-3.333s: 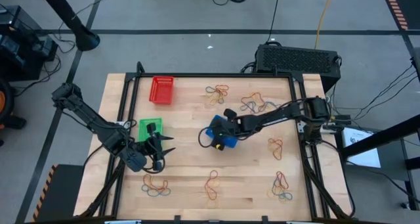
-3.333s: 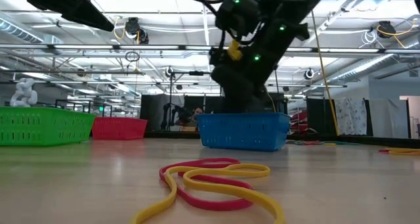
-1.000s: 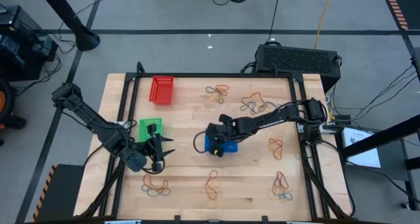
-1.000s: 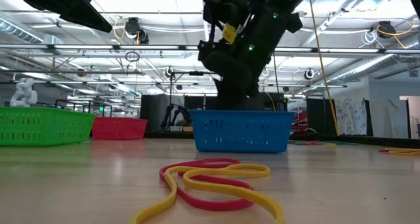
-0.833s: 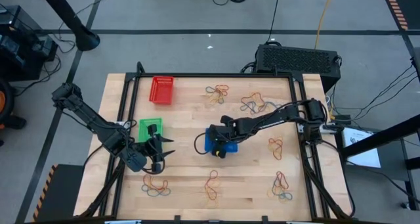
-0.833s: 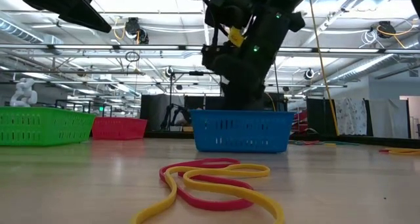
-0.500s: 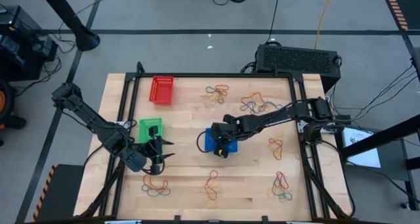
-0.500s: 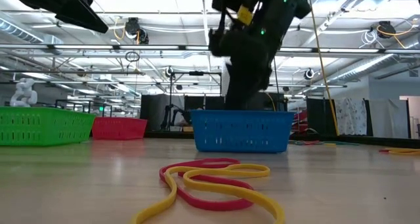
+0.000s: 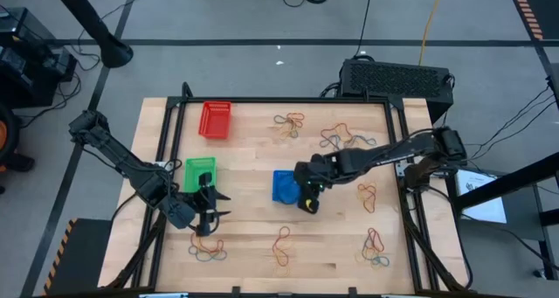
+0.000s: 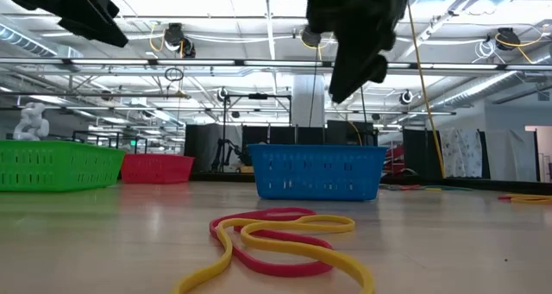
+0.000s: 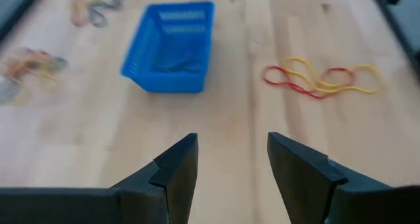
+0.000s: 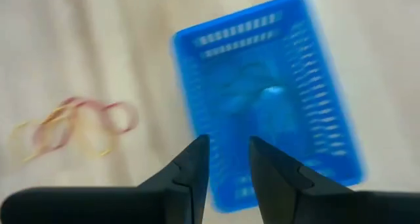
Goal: Sort rubber bands into baskets
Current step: Put the blue rubber band into the blue bin
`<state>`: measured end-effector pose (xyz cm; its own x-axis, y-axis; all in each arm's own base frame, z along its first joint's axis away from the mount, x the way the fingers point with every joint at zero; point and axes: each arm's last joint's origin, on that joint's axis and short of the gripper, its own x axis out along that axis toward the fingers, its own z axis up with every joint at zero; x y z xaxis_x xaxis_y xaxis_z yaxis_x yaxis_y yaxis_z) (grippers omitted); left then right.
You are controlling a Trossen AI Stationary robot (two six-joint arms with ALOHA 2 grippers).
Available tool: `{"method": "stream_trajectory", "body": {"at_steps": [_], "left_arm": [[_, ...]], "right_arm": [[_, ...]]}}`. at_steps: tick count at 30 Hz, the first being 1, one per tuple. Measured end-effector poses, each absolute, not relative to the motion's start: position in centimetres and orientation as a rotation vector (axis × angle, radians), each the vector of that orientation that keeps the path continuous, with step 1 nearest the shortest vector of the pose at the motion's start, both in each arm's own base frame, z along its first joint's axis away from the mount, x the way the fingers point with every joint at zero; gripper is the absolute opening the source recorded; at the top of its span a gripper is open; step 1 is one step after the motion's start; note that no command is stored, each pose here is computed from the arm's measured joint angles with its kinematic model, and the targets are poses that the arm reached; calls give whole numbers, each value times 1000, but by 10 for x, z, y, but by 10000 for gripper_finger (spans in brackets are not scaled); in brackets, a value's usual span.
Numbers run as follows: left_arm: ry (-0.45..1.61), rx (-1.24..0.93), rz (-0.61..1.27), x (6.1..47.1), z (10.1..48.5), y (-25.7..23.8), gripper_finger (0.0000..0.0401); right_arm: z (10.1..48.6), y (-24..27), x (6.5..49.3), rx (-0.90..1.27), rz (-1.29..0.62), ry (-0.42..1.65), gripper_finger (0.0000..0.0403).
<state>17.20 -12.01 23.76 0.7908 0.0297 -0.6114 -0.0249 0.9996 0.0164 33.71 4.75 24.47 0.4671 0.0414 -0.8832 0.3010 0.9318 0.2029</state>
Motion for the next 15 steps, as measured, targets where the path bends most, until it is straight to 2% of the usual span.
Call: {"method": "stream_trajectory", "body": {"at_steps": [5,10,15], "left_arm": [[709,-127,-1,174,234,-124,191],[747,-122,-45,182,224,-133,191],[737,-88,-121,191,218,-142,191]], "right_arm": [[246,78,329,395,-63,1121,98],[244,117,312,485,33,1245,98],[241,154,288,520,34,1379,98]]}}
